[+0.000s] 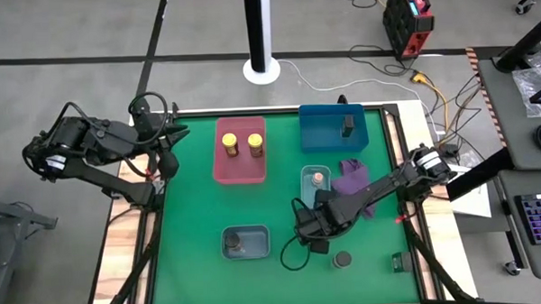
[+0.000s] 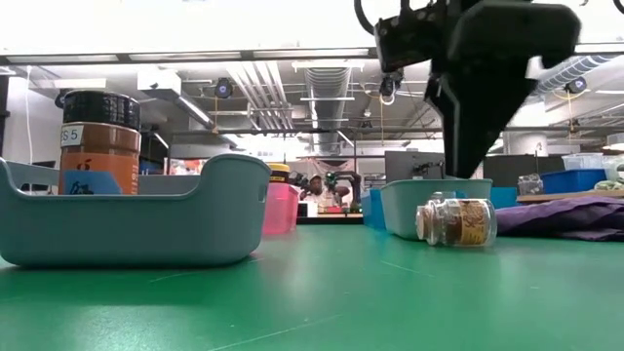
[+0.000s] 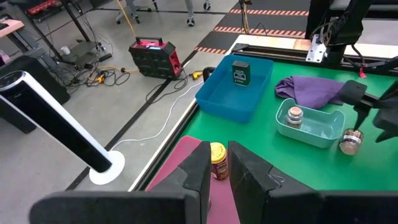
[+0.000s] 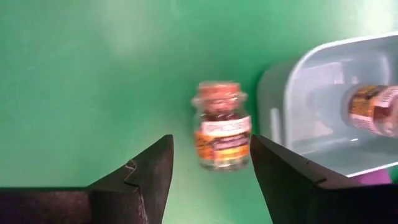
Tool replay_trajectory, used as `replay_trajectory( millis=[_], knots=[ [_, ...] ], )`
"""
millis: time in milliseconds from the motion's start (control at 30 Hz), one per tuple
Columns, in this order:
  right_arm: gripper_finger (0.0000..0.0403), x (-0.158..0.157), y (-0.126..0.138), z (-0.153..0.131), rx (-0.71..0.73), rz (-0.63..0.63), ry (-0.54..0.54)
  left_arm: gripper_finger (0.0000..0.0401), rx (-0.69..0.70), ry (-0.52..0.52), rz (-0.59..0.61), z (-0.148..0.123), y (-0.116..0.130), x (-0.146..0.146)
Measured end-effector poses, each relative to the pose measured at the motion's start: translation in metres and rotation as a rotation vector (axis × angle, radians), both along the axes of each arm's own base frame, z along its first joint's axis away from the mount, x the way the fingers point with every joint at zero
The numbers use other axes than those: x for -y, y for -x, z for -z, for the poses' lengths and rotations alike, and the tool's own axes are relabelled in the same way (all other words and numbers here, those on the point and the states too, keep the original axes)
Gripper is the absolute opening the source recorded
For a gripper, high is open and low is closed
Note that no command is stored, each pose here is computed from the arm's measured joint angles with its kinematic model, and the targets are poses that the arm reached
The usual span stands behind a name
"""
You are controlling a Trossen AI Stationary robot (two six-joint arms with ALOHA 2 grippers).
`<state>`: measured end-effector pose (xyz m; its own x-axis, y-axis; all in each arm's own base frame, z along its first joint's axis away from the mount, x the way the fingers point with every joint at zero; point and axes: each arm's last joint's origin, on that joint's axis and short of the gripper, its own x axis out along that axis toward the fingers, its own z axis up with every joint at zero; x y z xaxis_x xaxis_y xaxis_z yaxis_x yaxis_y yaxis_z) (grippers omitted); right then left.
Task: Sort spices by type
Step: Put the brown seasoning bottle into the small light blue bin
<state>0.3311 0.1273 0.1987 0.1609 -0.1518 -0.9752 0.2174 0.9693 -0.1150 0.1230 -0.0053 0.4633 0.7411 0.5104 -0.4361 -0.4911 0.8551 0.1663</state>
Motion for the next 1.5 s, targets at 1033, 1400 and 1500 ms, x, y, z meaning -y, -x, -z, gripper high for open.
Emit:
replay_trajectory(
  millis=[1033, 1400, 1500],
  knots=[
    [0.0194, 0.007, 0.002, 0.048, 0.045, -0.073, -0.113, 0.0039, -0.032, -0.010, 0.002, 0.003, -0.011, 0.002],
    [0.0175, 0.005, 0.004, 0.021, 0.121, -0.100, -0.174, 0.0039, 0.010, -0.014, 0.013, 0.001, -0.024, 0.005],
    [0.0175, 0.009, 0.008, -0.017, 0.256, -0.097, -0.205, 0.0039, 0.029, -0.036, 0.029, -0.002, -0.031, 0.006]
  ],
)
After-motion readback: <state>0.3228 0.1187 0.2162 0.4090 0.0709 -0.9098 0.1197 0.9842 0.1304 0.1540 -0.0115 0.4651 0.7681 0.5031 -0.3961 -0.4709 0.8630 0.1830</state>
